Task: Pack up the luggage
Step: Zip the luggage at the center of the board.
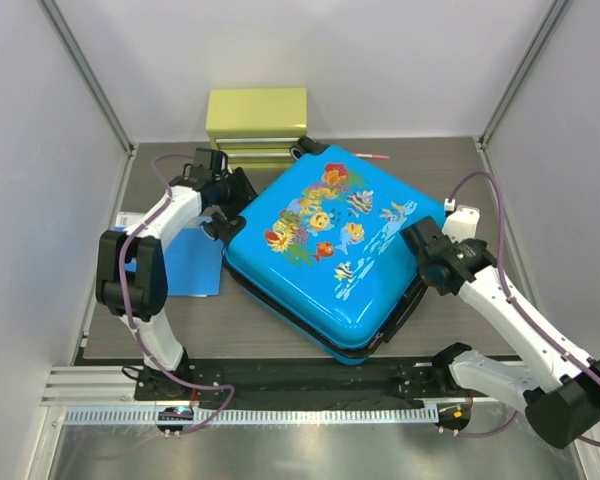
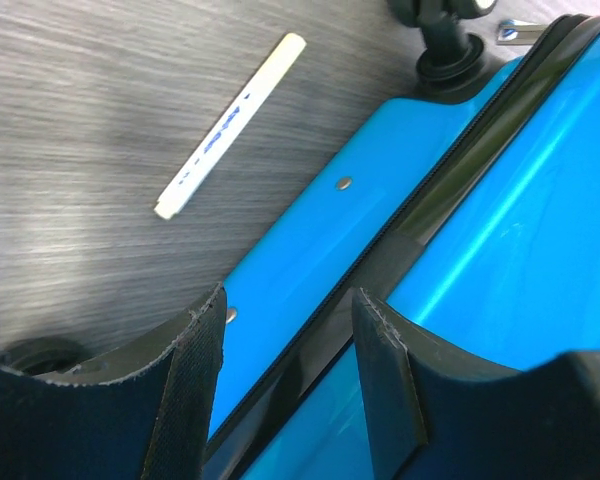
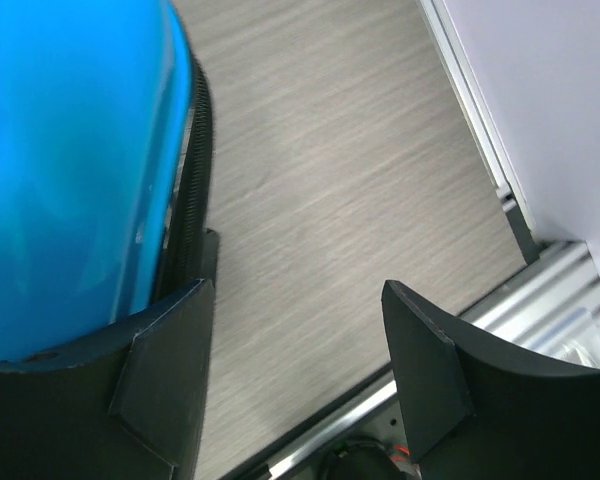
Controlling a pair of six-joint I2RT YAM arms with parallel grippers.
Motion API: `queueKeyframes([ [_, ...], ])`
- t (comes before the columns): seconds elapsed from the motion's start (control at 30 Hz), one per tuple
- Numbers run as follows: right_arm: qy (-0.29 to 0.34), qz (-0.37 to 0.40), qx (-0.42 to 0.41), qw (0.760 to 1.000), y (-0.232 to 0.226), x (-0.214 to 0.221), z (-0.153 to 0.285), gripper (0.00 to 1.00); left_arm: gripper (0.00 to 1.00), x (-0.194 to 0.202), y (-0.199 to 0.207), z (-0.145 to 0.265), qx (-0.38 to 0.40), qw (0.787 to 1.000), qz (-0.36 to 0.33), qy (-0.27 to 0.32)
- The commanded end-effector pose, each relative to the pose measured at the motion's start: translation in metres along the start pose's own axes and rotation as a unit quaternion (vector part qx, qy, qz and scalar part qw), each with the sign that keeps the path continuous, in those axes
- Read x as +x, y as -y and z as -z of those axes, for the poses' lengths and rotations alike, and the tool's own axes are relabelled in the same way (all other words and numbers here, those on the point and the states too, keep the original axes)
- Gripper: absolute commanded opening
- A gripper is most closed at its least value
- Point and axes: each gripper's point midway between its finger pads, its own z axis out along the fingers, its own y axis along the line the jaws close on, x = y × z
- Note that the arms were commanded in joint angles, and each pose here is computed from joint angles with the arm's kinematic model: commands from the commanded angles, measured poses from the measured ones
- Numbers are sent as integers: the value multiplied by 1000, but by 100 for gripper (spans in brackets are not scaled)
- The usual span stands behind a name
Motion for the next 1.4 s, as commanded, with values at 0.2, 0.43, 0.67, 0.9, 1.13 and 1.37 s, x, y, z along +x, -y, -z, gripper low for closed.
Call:
queueKeyframes([
  [0.2, 0, -151, -208, 966, -125, -86, -35, 78, 55, 152, 118, 17, 161, 964, -74, -200],
  [0.43, 7, -133, -211, 968, -138, -124, -65, 78, 55, 173, 149, 12, 196, 951, -81, -223],
  [0.67, 29, -137, -225, 964, -145, -186, -85, 79, 55, 202, 181, 10, 231, 936, -93, -248],
  [0.9, 39, -114, -219, 968, -147, -223, -93, 80, 55, 205, 202, 20, 261, 932, -84, -239],
  [1.13, 79, -124, -179, 973, -103, -262, -48, 82, 58, 166, 169, 46, 205, 959, -99, -168],
  [1.37, 106, -143, -227, 958, -80, -284, 16, 83, 61, 106, 119, 83, 148, 975, -126, -110],
])
